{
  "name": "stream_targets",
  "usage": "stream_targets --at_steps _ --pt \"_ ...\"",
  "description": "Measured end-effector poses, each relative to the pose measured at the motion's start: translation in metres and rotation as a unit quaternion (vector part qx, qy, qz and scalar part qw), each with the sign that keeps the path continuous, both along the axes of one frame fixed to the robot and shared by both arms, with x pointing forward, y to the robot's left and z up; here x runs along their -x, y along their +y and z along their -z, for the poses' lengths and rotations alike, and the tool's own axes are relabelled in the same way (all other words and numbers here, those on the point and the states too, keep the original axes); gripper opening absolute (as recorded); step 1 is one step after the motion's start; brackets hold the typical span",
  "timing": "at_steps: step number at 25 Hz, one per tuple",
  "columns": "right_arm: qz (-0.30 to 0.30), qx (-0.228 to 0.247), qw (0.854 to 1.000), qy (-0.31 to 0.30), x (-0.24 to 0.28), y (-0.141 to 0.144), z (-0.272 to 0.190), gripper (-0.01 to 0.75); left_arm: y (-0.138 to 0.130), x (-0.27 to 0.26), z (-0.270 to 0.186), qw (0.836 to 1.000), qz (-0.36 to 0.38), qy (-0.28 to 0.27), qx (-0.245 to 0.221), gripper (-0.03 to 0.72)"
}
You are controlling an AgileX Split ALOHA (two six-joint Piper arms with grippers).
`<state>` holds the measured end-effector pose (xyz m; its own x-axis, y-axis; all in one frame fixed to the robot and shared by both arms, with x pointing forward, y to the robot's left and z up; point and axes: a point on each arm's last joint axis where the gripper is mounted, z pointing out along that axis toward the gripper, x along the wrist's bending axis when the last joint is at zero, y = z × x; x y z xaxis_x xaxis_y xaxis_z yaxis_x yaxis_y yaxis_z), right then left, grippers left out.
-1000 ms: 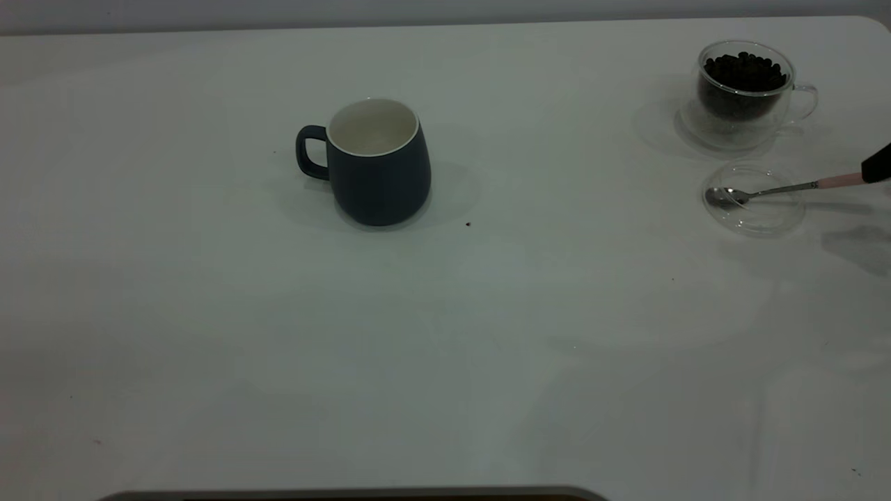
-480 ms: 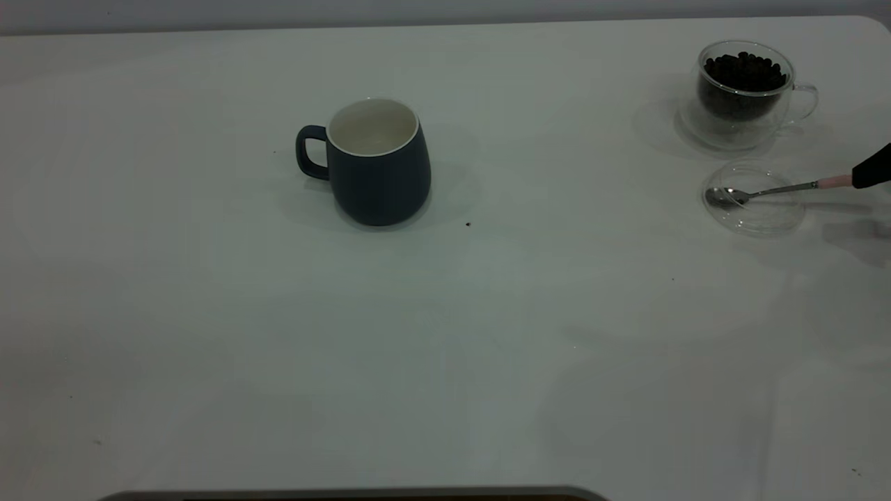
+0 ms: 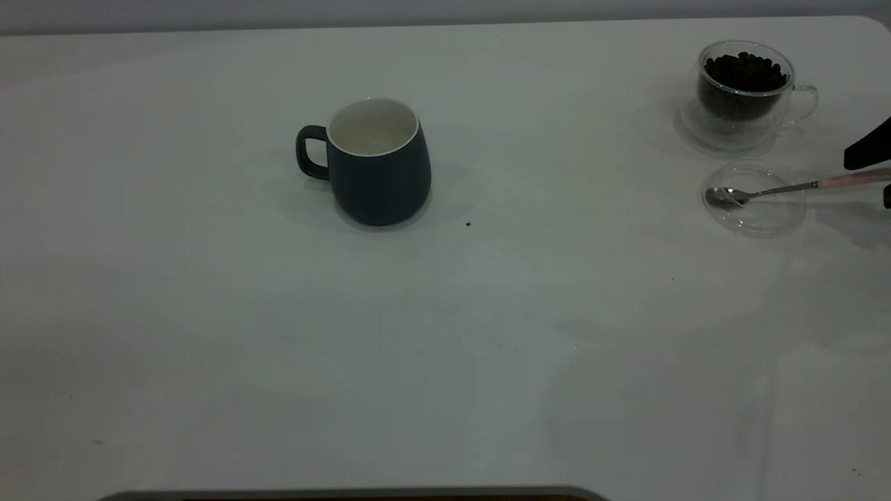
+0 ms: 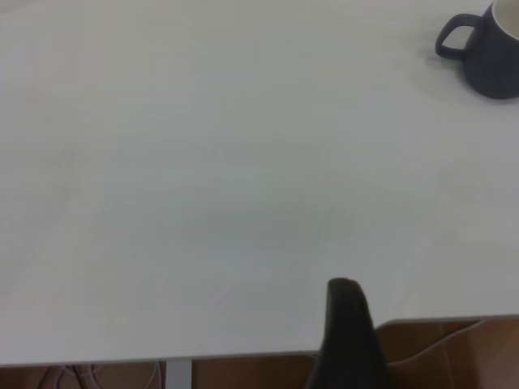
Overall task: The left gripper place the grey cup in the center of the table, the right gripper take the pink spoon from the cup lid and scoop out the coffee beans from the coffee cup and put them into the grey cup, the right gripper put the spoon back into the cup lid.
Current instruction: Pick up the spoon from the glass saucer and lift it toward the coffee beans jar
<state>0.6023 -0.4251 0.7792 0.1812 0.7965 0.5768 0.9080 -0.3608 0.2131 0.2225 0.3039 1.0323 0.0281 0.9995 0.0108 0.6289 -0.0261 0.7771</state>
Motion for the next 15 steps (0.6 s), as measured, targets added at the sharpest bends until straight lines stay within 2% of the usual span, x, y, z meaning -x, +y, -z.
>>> stream_targets --at_steps 9,15 --pt "-0.023 -0.026 0.999 -0.008 -0.010 0.000 0.013 0.650 0.000 0.000 0.000 1.000 0.000 0.000 0.000 0.588" --pt "-0.043 -0.030 0.999 -0.011 -0.009 0.001 0.013 0.613 0.000 0.000 0.000 1.000 0.000 0.000 0.000 0.588"
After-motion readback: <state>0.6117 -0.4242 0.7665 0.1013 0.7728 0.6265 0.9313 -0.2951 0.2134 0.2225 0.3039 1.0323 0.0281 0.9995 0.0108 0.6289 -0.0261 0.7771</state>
